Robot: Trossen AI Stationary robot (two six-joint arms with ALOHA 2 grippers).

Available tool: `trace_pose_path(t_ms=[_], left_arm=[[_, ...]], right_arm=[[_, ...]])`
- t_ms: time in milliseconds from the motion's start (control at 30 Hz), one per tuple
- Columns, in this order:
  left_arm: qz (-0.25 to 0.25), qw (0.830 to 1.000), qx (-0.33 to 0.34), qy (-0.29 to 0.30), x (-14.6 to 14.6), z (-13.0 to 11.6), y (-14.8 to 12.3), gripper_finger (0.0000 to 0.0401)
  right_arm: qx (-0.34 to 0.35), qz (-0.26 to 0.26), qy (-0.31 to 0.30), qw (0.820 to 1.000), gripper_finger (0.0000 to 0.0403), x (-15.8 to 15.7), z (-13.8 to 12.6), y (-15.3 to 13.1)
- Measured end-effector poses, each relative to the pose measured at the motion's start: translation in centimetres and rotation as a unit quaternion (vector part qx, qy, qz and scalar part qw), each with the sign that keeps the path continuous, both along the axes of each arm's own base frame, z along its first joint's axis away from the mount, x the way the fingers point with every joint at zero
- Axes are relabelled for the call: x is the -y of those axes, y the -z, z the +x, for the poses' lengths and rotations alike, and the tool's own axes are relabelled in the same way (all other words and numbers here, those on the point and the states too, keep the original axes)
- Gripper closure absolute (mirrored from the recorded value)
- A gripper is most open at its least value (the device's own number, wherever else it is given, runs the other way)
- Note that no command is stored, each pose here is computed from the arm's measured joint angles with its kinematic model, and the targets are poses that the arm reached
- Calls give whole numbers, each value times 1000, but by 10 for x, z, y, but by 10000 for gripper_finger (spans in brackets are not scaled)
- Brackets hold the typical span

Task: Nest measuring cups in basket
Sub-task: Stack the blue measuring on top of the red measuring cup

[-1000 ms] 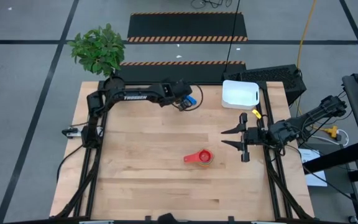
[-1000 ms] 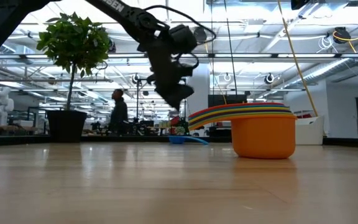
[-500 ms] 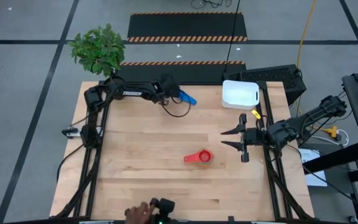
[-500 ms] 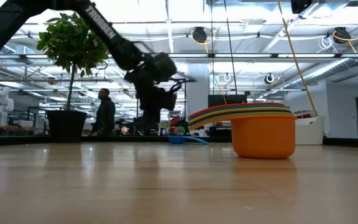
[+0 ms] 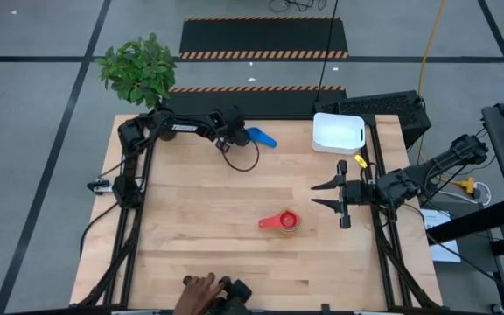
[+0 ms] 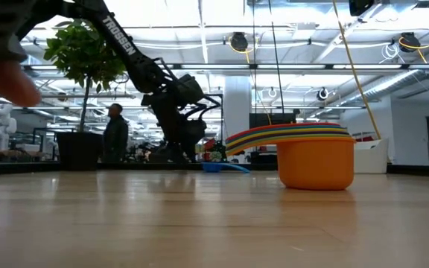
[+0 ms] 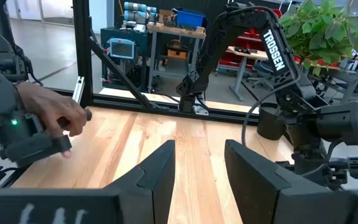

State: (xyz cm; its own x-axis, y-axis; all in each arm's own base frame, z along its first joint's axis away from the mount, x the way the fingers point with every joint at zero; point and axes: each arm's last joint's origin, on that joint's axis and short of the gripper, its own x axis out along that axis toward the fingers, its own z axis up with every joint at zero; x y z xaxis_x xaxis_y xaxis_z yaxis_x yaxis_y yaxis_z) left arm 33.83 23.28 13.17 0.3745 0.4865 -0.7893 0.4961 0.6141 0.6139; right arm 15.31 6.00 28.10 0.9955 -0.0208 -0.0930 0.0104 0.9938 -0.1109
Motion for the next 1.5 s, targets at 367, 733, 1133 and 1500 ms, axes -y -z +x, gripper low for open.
trace_pose_path(t_ms=[367,733,1133,1500], left_arm=[[20,996,-25,84,11,8,0,244],[47,994,-1,95,19,19,-4,244],[51,991,52,110,32,34,-10,158],[38,989,49,133,29,31,-8,167]], right_arm=[[0,0,0,1000,271,0,0,0],[0,0,0,1000,271,0,0,0],[-7,-3,0,1000,271,0,0,2],[-7,-3,0,1000,271,0,0,2]])
